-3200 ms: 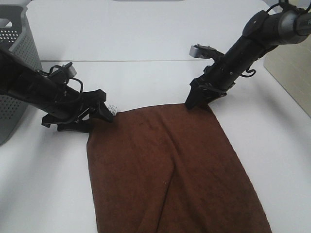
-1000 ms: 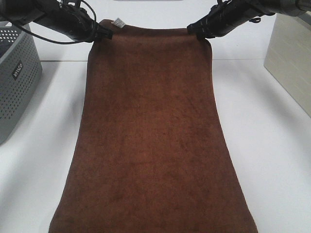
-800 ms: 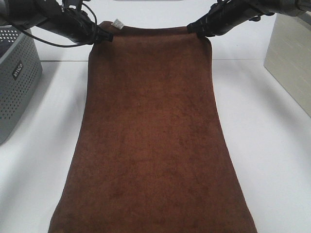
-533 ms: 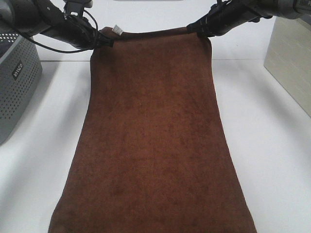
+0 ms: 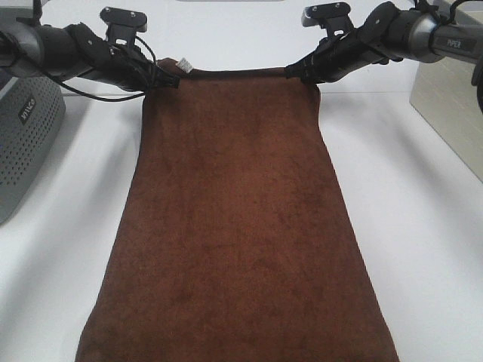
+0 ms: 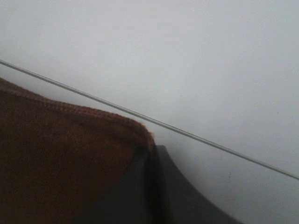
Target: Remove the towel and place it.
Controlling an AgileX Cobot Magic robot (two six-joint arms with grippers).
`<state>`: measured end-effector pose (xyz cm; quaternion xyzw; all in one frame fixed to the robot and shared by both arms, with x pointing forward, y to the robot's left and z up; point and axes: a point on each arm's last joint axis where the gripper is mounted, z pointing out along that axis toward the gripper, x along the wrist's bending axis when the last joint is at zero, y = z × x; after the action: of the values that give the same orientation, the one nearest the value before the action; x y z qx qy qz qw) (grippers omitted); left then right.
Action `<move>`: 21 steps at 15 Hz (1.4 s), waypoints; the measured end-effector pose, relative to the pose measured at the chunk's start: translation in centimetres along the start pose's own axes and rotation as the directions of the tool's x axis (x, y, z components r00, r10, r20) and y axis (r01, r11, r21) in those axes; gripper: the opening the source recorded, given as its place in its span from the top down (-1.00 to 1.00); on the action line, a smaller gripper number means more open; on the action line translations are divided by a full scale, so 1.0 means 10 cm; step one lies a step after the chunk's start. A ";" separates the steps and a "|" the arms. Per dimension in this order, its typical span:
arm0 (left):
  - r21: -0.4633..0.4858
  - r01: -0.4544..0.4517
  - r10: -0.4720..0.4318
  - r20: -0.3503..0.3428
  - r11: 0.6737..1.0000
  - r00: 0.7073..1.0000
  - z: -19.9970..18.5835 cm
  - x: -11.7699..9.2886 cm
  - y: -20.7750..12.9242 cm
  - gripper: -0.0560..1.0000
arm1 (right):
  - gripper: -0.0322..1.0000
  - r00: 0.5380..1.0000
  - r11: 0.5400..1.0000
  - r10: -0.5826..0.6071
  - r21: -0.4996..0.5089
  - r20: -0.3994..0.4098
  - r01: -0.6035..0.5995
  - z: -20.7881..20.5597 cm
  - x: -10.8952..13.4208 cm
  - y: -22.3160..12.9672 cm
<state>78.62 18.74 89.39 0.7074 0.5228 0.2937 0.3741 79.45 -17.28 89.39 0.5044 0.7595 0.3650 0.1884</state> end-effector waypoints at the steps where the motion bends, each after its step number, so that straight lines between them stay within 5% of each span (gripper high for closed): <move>1: -0.004 0.000 0.000 -0.001 1.000 1.000 0.05 0.00 -0.02 0.89 | 0.92 1.000 1.000 0.003 -0.002 -0.005 -0.003 0.03 0.00 0.00; 7: -0.032 0.022 -0.022 0.001 0.999 1.000 0.30 0.01 -0.09 0.47 | 0.87 0.999 0.999 0.045 -0.003 -0.023 -0.045 0.18 -0.01 -0.09; 9: -0.030 0.041 -0.041 0.000 0.999 0.999 0.33 0.01 -0.14 0.11 | 0.47 0.999 0.999 0.050 0.001 -0.020 -0.050 0.21 -0.02 -0.13; 11: -0.045 0.067 -0.067 -0.012 0.997 0.998 0.35 0.02 -0.16 -0.26 | -0.28 0.997 0.997 0.079 -0.006 -0.008 -0.079 0.25 -0.04 -0.17; 13: -0.064 0.092 -0.094 -0.021 0.994 0.995 0.35 0.03 -0.14 -0.39 | -0.61 0.997 0.997 0.075 -0.006 -0.002 -0.075 0.25 -0.04 -0.17; 17: -0.072 0.102 -0.103 -0.021 0.992 0.994 0.33 0.04 -0.10 -0.41 | -0.68 0.997 0.997 0.071 0.025 -0.021 -0.070 0.24 -0.02 -0.18; 21: -0.031 0.286 -0.285 0.021 0.958 0.958 0.31 0.02 -0.11 -0.41 | -0.68 0.996 0.996 0.076 0.056 -0.054 -0.073 0.16 0.02 -0.12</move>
<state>80.68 18.45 86.80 0.6208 0.6111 0.2395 0.4287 79.61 -16.79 87.44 0.5270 0.7545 0.3653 0.1397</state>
